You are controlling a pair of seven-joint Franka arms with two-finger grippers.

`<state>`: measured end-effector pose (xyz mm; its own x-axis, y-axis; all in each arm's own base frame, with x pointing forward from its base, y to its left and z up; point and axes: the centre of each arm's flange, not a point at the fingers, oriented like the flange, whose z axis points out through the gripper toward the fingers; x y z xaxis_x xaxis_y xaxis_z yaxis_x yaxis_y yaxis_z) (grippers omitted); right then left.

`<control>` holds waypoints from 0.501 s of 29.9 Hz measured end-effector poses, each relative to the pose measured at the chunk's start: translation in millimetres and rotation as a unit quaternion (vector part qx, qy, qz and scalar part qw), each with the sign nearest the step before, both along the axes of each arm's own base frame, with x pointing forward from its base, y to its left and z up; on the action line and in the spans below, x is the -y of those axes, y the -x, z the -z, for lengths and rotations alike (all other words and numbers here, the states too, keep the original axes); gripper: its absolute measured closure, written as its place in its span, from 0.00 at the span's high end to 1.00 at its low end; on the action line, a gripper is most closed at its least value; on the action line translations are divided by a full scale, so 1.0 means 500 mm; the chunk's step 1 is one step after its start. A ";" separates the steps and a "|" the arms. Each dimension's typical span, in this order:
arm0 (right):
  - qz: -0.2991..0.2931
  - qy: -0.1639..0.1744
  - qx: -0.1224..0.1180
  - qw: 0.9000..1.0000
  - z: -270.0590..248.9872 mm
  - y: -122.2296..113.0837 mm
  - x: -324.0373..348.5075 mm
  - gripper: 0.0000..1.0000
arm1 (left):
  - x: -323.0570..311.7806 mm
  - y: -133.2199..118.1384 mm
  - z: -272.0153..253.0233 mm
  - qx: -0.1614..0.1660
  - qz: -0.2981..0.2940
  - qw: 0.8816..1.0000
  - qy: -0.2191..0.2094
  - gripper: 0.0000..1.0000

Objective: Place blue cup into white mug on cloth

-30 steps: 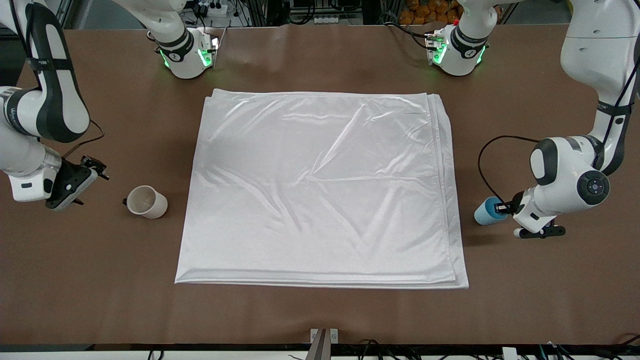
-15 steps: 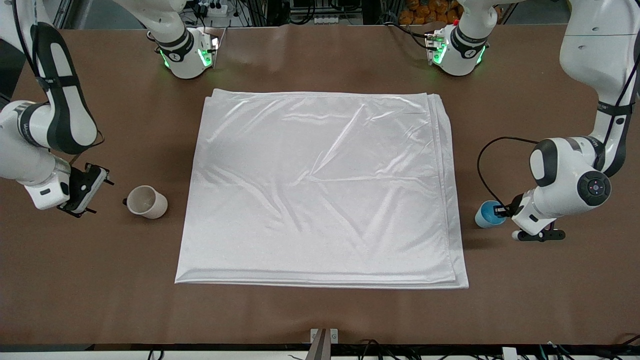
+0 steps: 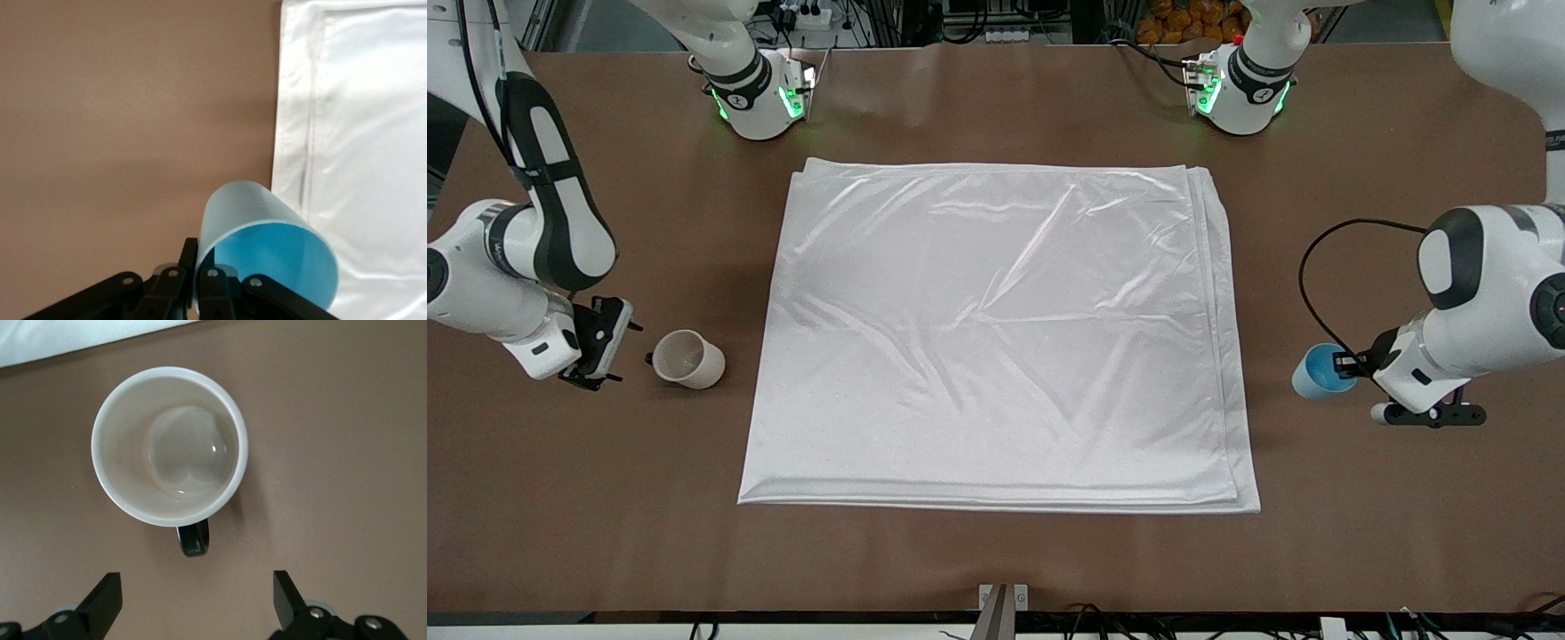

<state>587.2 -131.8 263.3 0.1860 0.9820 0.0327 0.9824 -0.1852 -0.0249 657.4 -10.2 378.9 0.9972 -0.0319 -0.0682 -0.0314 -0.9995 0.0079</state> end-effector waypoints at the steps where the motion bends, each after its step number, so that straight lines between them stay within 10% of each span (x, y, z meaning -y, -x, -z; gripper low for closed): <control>1: -0.009 -0.001 -0.001 1.000 0.005 0.000 0.000 1.00 | 0.004 0.004 -0.017 0.000 0.002 1.000 0.000 0.05; 15: -0.070 -0.005 -0.008 0.998 0.066 0.002 -0.002 1.00 | 0.035 0.055 -0.258 -0.001 0.014 1.000 -0.003 0.05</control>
